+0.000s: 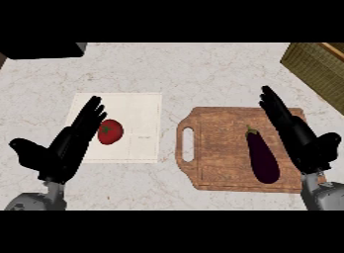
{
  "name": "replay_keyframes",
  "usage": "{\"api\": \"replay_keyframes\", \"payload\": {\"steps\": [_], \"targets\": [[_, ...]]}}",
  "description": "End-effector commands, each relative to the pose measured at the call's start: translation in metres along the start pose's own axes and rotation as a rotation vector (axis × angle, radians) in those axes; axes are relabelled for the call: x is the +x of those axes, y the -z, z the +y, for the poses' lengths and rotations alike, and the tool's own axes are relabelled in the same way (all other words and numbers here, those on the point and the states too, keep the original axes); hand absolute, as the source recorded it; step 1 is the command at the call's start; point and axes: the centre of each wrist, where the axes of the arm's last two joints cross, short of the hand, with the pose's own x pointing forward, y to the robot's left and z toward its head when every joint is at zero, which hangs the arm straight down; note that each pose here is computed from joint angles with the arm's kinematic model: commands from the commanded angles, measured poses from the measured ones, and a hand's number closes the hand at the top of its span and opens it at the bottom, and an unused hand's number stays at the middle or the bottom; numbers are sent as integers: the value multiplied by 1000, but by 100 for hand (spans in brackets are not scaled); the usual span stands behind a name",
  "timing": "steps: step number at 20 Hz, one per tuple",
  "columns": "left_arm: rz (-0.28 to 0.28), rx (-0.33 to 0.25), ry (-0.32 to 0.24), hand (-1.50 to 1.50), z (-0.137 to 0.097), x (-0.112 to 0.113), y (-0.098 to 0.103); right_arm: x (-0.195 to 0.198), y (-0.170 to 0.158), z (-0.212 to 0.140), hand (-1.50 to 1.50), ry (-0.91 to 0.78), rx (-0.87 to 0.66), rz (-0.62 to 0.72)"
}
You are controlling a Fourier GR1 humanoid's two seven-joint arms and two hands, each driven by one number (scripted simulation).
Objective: Pick the eggplant from the cutting board and place it in the basket
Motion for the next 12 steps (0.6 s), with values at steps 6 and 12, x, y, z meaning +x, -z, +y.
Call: {"api": "replay_keyframes", "payload": {"steps": [6,12], "targets": [[-210,318,103,0,21,13,-4,38,-30,-32,150,-113,-325,-67],[-171,263,70,0,0,-5,-2,18,-25,103,-150,-309,-201,-96]]}}
